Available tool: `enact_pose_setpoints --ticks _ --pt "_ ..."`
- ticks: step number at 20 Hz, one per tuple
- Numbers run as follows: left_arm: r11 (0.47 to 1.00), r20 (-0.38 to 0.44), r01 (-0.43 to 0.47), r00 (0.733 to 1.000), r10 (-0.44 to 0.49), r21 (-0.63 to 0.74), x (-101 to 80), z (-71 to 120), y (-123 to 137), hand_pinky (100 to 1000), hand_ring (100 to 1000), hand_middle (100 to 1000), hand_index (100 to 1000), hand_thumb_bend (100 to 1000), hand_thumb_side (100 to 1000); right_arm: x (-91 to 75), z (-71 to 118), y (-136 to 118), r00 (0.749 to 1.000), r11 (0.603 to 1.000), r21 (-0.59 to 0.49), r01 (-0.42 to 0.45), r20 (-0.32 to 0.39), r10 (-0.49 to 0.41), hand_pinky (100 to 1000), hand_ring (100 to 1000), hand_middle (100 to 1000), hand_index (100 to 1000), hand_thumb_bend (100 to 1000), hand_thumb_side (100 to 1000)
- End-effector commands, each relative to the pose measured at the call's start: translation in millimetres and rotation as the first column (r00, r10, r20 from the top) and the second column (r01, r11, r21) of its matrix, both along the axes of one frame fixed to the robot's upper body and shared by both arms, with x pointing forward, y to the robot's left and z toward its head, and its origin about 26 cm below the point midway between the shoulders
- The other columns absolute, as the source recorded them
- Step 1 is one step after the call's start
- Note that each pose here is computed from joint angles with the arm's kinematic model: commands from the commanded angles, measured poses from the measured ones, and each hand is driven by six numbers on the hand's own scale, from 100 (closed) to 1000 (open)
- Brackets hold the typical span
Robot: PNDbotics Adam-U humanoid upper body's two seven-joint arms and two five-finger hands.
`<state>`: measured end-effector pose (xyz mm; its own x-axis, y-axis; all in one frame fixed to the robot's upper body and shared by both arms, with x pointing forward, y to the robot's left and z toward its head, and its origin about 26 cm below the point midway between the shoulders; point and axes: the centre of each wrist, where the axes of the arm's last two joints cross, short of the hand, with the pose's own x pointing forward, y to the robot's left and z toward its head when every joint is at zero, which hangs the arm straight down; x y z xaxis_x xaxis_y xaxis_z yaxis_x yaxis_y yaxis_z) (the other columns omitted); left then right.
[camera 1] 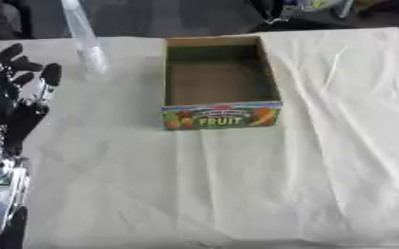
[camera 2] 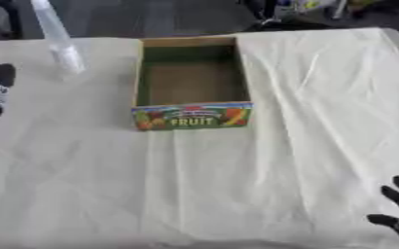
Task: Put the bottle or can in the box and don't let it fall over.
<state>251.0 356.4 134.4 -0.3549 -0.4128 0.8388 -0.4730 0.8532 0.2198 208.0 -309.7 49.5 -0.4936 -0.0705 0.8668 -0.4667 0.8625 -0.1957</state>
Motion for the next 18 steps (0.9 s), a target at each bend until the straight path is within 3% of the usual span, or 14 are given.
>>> enact_pose_setpoints --ticks 1,7,12,18 --pt "0.998 0.024 -0.002 1.0 0.001 0.063 2.8 23.7 14 862 904 578 858 658 482 -0.6 6.8 0 1.0 1.0 -0.02 -0.005 0.02 0.006 778 1000 1000 1000 100 470" --pt "0.994 -0.053 -0.027 0.998 0.033 0.105 27.7 41.3 56 862 907 575 857 683 475 0.0 7.0 1 1.0 1.0 -0.026 -0.014 0.017 0.015 778 1000 1000 1000 100 470" --pt "0.991 -0.146 -0.078 0.985 0.093 0.109 47.2 44.9 96 863 909 569 853 718 459 0.8 7.4 2 1.0 0.999 -0.034 -0.02 0.015 0.02 778 1000 1000 1000 100 470" --pt "0.994 -0.192 -0.08 0.977 0.093 0.075 68.8 56.8 133 867 912 567 853 740 455 2.6 7.9 3 0.999 0.999 -0.037 -0.034 0.013 0.034 778 1000 1000 1000 100 470"
